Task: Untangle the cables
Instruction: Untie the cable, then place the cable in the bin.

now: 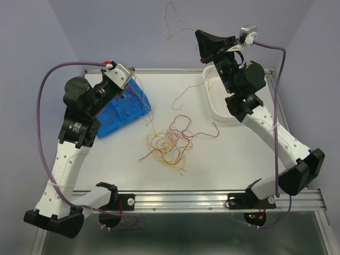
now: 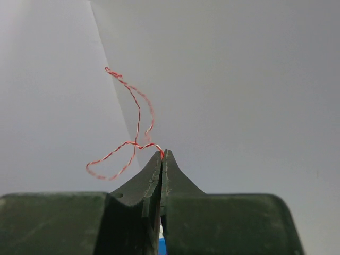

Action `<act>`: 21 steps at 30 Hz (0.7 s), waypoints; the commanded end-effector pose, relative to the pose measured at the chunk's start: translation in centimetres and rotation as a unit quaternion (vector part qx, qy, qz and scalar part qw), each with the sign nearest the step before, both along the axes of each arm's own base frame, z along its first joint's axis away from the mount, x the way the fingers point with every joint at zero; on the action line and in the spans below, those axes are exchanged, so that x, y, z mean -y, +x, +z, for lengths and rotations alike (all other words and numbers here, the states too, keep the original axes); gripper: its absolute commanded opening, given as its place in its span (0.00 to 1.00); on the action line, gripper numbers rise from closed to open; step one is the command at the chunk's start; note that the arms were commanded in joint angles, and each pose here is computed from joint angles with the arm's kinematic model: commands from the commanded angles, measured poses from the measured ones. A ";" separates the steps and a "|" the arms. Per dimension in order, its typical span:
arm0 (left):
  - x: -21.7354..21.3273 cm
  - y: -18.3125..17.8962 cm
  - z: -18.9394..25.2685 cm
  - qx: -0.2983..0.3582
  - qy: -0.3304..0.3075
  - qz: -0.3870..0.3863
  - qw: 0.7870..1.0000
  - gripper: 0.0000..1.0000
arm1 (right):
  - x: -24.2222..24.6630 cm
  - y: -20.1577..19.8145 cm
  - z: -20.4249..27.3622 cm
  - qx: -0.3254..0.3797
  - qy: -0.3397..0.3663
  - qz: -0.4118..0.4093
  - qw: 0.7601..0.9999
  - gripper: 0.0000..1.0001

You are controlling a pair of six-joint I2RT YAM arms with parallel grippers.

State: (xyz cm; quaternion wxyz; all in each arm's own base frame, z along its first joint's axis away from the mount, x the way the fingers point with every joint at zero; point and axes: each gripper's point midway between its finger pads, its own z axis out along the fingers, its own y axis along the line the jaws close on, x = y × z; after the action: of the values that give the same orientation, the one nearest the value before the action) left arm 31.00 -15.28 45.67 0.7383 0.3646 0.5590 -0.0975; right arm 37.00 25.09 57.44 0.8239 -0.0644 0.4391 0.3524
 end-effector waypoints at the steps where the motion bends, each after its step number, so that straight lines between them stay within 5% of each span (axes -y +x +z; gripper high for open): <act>1: -2.6 -1.9 8.2 0.087 -0.006 0.050 0.995 0.00 | 1.8 -1.4 3.1 0.061 0.052 -0.023 0.997 0.00; 6: -3.3 -6.2 17.9 0.166 -0.038 0.037 0.985 0.00 | -1.0 0.9 -0.8 0.032 0.025 0.005 0.999 0.01; 13: -6.9 -11.2 26.1 0.268 -0.083 0.095 0.955 0.00 | -5.8 3.4 -4.7 0.037 0.018 0.080 0.996 0.01; 21: -10.8 -15.5 26.1 0.328 -0.095 0.167 0.925 0.00 | -12.0 5.9 -9.1 0.046 0.049 0.215 0.974 0.01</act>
State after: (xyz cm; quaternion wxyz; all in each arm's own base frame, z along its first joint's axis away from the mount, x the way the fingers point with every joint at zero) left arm 18.47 -7.41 69.56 0.8896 0.2595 0.3732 0.0448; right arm 45.92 35.57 43.63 0.7540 -0.1085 0.4661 0.4499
